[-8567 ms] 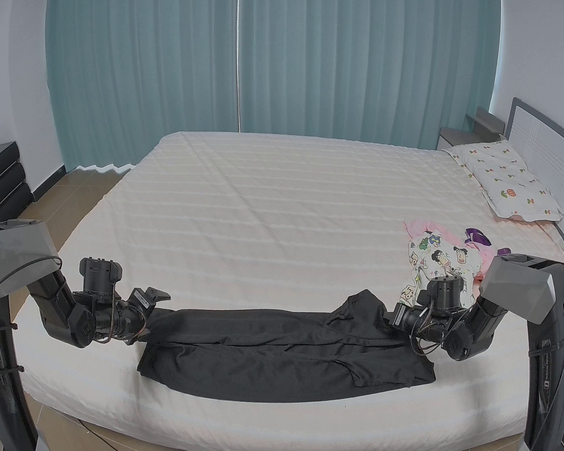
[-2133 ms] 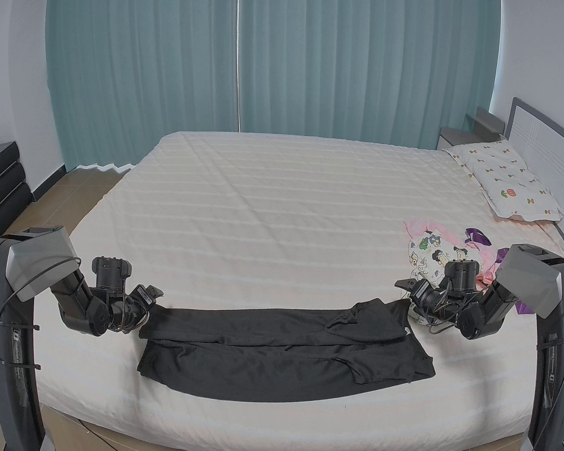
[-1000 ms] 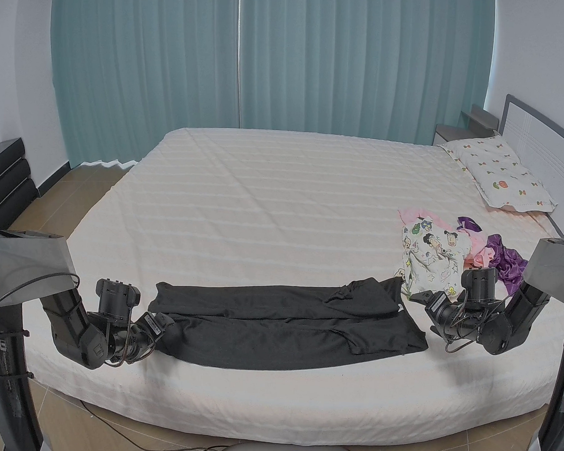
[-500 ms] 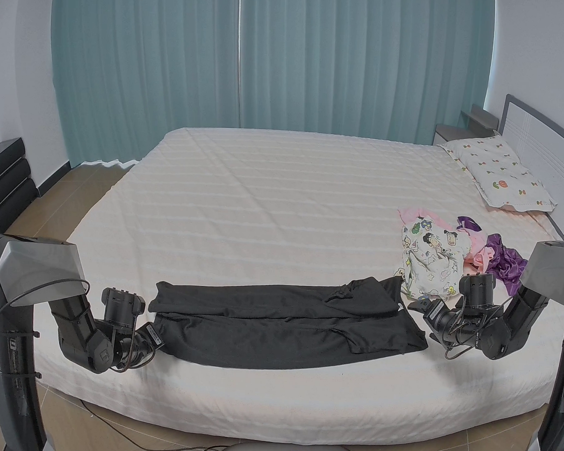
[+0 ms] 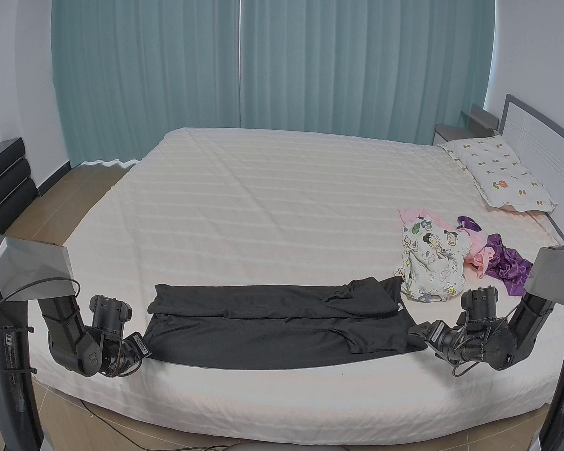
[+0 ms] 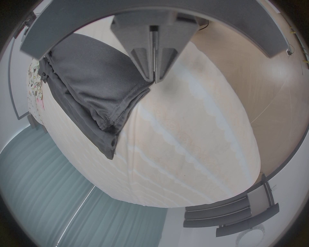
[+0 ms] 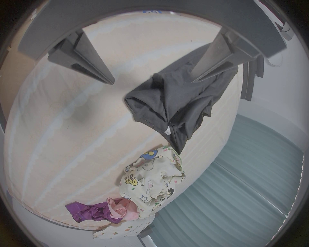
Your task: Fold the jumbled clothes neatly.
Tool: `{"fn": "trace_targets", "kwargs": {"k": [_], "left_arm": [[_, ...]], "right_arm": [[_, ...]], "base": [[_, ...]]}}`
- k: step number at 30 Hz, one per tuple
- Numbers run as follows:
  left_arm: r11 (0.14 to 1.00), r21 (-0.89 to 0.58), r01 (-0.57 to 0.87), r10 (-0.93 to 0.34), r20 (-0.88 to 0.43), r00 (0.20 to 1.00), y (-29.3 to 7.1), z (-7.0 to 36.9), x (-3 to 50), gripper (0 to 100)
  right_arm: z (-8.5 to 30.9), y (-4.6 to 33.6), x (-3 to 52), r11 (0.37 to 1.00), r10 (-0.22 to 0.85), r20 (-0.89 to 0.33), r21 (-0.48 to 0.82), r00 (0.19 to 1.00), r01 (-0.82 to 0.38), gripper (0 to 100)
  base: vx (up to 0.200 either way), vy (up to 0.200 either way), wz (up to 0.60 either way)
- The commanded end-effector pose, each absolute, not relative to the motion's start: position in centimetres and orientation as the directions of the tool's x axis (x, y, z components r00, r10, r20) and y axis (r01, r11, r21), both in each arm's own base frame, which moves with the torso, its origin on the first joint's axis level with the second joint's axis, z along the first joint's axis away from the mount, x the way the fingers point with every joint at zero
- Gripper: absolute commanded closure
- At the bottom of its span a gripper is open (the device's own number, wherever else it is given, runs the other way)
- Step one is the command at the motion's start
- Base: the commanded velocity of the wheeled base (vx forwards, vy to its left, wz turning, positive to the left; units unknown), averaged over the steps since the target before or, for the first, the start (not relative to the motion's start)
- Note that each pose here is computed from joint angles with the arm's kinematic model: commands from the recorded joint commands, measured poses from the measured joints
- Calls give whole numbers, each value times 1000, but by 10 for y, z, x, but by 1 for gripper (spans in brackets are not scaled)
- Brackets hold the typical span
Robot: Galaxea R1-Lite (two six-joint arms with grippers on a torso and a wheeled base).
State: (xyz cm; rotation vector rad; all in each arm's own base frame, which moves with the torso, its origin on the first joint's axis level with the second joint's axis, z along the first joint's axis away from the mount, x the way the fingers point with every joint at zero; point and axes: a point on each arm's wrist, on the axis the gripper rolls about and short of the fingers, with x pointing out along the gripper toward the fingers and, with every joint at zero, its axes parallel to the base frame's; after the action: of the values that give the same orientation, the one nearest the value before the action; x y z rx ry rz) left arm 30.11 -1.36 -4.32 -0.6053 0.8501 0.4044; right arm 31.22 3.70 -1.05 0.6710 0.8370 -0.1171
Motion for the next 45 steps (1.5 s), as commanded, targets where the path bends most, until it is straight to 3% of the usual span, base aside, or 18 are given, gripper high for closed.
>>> {"fn": "trace_targets", "kwargs": {"k": [1,30,31,45], "left_arm": [[758,-332,-561,98,-793,601,-12,-40,298,100],[749,-346,-565,85,-795,600,-6,-40,300,100],[749,-346,-565,85,-795,600,-6,-40,300,100],[749,-359,-556,70,-793,605,-7,-39,300,100]], "right_arm": [[-11,39,310,794,162,-732,495,662,354,0],[-44,76,339,802,145,-735,480,663,357,0],[-44,76,339,802,145,-735,480,663,357,100],[-42,78,336,824,98,-724,444,683,353,100]], "base": [[0,0,0],[0,0,0],[0,0,0],[0,0,0]]}}
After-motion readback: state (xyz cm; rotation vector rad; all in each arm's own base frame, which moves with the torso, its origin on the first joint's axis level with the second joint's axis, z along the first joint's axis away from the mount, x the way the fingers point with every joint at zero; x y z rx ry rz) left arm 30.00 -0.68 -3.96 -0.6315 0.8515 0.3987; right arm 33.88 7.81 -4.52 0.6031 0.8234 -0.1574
